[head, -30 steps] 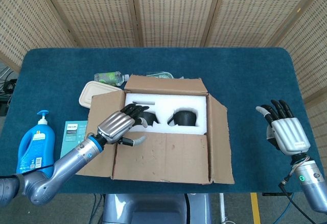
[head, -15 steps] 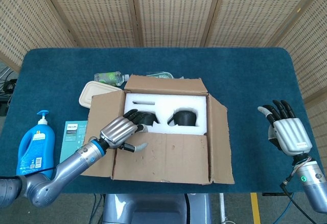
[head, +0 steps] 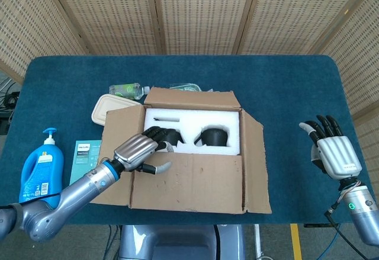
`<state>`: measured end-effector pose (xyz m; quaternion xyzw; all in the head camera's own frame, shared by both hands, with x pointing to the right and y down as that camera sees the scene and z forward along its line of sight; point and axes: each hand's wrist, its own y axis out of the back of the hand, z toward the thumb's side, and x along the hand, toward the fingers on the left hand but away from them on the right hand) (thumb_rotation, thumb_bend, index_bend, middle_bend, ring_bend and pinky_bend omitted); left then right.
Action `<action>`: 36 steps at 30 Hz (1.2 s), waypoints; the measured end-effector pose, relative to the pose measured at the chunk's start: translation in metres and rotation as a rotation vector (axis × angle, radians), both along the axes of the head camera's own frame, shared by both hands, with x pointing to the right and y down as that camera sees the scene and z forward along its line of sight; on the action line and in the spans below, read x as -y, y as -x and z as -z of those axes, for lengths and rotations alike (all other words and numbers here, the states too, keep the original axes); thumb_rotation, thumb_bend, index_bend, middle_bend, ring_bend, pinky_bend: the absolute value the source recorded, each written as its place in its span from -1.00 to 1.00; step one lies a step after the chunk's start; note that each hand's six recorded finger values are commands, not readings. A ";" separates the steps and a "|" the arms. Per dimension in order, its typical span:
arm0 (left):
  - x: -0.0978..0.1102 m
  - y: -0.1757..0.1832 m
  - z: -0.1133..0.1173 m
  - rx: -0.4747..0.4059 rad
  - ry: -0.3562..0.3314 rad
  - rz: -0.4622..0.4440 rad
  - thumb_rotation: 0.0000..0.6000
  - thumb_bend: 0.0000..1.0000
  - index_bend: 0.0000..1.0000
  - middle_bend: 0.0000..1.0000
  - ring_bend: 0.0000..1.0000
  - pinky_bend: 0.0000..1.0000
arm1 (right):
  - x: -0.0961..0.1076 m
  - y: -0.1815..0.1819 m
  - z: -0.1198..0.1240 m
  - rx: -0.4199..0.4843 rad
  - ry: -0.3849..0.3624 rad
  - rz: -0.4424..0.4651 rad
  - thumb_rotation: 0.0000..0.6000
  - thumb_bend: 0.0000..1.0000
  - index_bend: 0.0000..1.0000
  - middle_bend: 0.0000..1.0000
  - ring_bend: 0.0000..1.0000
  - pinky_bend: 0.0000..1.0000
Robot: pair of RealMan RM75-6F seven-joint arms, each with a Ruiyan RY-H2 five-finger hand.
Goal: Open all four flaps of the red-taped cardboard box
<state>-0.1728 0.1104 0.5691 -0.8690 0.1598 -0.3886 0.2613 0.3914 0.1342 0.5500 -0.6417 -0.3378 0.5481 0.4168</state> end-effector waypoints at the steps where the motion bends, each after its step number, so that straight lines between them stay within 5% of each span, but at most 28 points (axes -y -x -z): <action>1: 0.001 0.001 0.003 -0.014 0.013 0.008 -0.76 -0.30 -0.35 -1.00 -1.00 -1.00 | 0.000 0.000 0.000 0.000 0.000 0.000 1.00 0.80 -0.69 -0.65 -1.00 -1.00; 36: -0.020 0.004 0.081 -0.342 0.359 0.020 -0.79 -0.33 -0.35 -1.00 -1.00 -1.00 | 0.005 0.014 -0.004 -0.022 0.008 0.024 1.00 0.81 -0.69 -0.65 -1.00 -1.00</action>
